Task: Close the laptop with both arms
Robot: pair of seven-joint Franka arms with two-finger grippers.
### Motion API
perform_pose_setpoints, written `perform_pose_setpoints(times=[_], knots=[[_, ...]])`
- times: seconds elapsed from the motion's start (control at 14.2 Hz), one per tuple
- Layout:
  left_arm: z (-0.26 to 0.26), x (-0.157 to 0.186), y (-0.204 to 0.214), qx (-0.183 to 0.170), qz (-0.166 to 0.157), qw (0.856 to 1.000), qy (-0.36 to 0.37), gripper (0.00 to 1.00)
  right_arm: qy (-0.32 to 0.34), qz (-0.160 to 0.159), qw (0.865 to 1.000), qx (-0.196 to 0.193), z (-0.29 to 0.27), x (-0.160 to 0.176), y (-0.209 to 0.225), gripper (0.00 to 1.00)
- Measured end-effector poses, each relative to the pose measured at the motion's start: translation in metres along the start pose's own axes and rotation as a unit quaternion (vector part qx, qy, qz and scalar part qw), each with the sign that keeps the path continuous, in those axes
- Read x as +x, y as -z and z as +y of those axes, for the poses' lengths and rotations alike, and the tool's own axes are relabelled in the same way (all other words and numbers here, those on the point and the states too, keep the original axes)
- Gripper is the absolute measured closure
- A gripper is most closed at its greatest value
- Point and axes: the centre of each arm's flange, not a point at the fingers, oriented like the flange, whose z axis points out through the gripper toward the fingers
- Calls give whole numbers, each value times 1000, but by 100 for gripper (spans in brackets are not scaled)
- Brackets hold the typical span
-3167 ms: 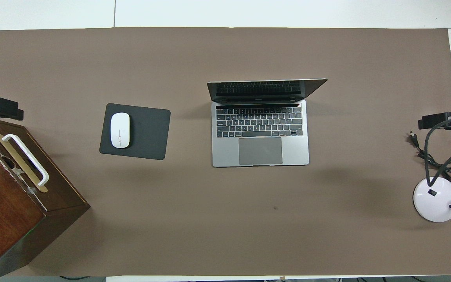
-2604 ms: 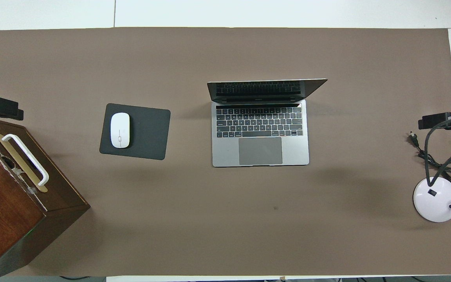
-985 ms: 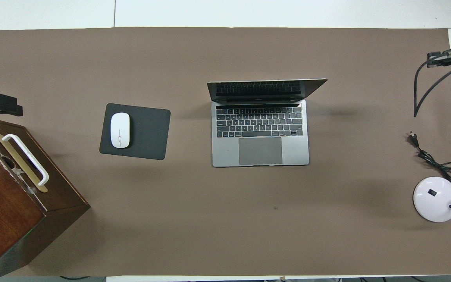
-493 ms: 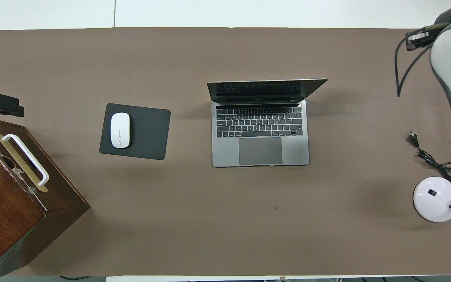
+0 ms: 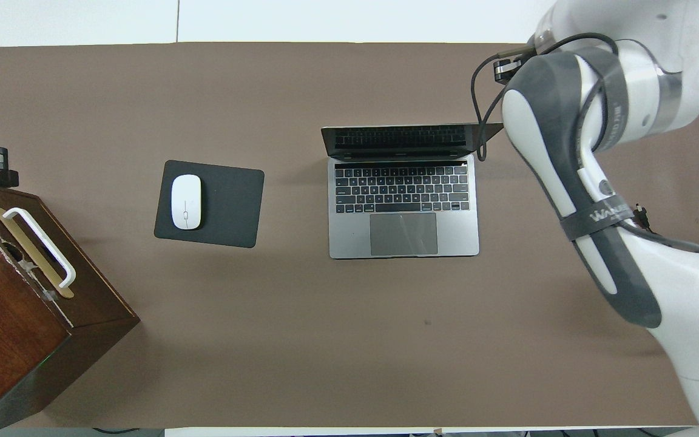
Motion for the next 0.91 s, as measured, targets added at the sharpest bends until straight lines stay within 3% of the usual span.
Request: perform_pose_setpoints(times=[0.42, 0.91], knots=[[16, -11, -38, -26, 23, 999, -3, 99, -17, 3, 1000, -3, -45, -6, 7, 99], [98, -52, -82, -60, 83, 993, -64, 99, -48, 8, 999, 0, -68, -9, 10, 99]])
